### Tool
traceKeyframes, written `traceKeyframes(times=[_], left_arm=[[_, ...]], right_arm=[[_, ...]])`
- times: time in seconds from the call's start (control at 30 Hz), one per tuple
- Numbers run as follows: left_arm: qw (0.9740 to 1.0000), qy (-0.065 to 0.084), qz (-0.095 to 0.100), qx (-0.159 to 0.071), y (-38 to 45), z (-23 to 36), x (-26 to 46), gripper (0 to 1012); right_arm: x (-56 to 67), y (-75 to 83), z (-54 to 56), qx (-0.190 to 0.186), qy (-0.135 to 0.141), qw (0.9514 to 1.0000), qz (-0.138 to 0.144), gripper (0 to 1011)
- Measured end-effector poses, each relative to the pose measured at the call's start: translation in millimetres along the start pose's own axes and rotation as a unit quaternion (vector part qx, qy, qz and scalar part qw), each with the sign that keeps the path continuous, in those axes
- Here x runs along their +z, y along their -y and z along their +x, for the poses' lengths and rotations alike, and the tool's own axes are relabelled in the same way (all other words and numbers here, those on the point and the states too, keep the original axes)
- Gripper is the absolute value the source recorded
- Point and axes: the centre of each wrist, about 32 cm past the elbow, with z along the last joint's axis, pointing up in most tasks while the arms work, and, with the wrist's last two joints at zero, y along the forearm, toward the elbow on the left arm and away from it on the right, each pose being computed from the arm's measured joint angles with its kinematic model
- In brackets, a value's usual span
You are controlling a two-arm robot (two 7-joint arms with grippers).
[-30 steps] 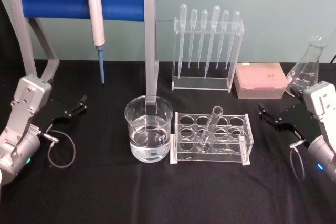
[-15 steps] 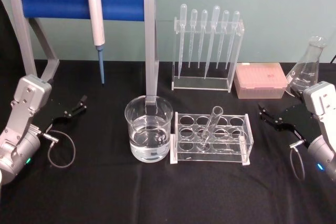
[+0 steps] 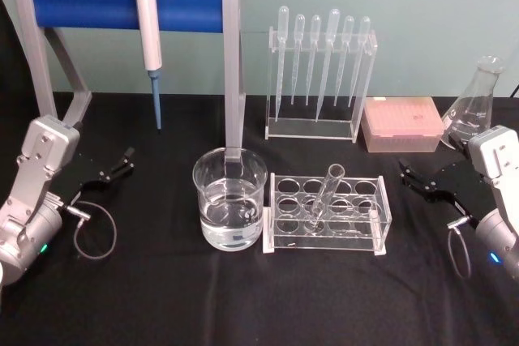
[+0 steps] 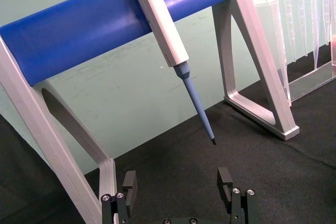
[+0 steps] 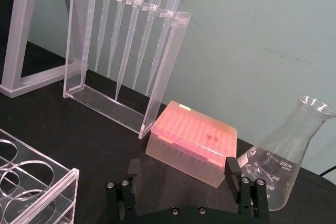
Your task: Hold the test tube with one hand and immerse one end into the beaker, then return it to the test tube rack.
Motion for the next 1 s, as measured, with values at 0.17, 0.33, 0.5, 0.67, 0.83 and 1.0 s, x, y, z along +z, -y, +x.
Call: traceKeyframes(times=[0.17,0.33,0.5,0.67,0.83,1.0], left_arm=[[1.0000,0.000,0.000,0.000,0.0,0.0,0.0,1000],[1.0000,0.000,0.000,0.000,0.0,0.0,0.0,1000],[1.0000,0.000,0.000,0.000,0.0,0.0,0.0,1000],[1.0000,0.000,0.000,0.000,0.0,0.0,0.0,1000],[1.0000,0.000,0.000,0.000,0.0,0.0,0.0,1000],[1.0000,0.000,0.000,0.000,0.0,0.0,0.0,1000]], right_arm=[[0.0,0.0,0.0,0.000,0.000,1.0000,0.000,1004],[0.0,0.0,0.0,0.000,0.000,1.0000,0.000,1004],[0.0,0.0,0.0,0.000,0.000,1.0000,0.000,1004],[0.0,0.0,0.0,0.000,0.000,1.0000,0.000,1004],[0.0,0.0,0.0,0.000,0.000,1.0000,0.000,1004],[0.0,0.0,0.0,0.000,0.000,1.0000,0.000,1004]])
